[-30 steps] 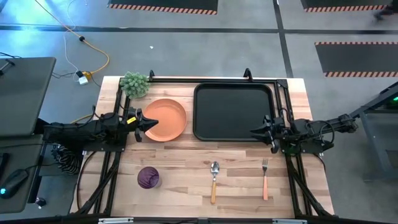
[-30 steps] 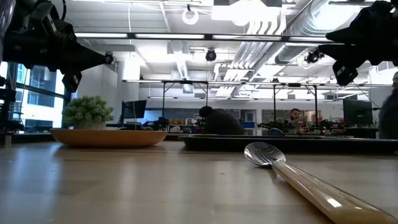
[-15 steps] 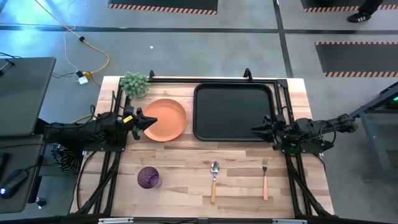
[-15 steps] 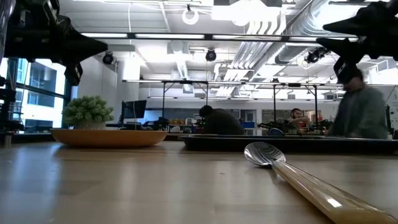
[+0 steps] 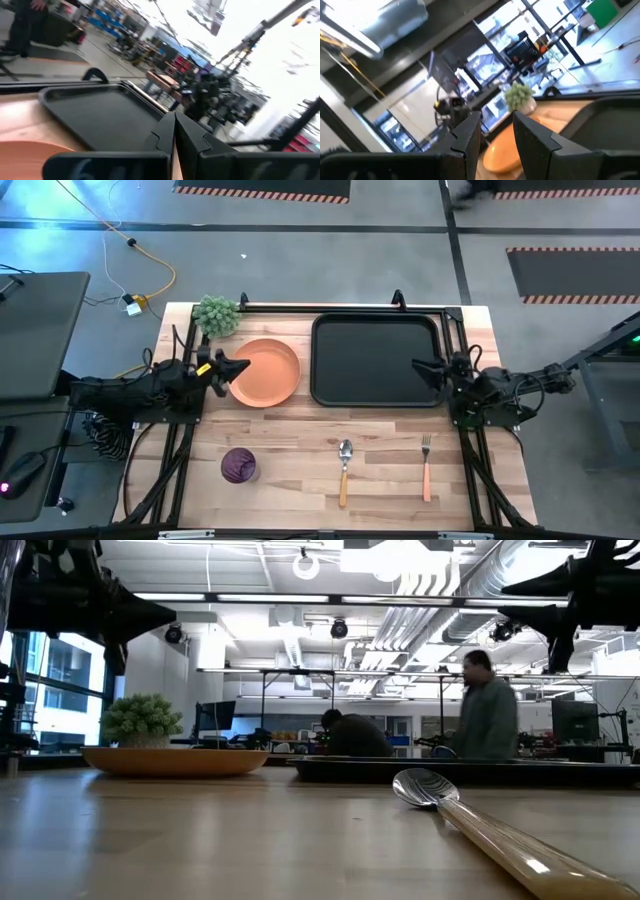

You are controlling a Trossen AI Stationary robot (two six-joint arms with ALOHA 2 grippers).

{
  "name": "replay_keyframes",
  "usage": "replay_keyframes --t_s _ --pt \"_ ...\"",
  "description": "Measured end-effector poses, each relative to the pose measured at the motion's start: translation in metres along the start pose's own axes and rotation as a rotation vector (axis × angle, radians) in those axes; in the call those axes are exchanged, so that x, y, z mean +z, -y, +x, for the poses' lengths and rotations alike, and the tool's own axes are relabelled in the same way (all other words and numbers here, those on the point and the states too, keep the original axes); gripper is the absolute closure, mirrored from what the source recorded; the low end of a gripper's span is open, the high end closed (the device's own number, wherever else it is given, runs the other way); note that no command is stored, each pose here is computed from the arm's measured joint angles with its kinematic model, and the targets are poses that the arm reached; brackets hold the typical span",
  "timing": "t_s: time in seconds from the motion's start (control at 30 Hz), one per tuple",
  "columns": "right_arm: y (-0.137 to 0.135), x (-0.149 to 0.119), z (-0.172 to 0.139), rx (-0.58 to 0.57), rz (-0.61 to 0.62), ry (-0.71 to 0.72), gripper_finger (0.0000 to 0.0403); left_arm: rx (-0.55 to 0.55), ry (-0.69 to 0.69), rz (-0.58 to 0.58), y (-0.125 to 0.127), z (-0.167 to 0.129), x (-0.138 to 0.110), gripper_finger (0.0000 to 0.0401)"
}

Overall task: Pick and place plate/cup/fork/spoon on tray
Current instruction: Put the purple cup on top the top left side of the black serving tray

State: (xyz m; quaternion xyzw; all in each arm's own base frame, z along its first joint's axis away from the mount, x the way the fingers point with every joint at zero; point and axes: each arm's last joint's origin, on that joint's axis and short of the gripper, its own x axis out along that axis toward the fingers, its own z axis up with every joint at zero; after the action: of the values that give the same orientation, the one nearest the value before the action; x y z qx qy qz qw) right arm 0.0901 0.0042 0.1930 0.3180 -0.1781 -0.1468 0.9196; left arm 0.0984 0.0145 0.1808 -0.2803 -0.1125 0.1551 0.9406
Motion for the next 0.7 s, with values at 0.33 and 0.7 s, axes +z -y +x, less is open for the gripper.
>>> replay_keyframes --t_s 0.33,0.7 --pt "-0.001 0.003 0.000 -0.012 0.015 0.032 0.0293 0.032 0.019 0.042 -0.001 0.000 0.001 0.0362" --pt "-0.001 0.007 0.000 -0.043 0.043 0.092 0.0293 0.056 0.160 -0.053 0.002 -0.001 0.011 0.0304"
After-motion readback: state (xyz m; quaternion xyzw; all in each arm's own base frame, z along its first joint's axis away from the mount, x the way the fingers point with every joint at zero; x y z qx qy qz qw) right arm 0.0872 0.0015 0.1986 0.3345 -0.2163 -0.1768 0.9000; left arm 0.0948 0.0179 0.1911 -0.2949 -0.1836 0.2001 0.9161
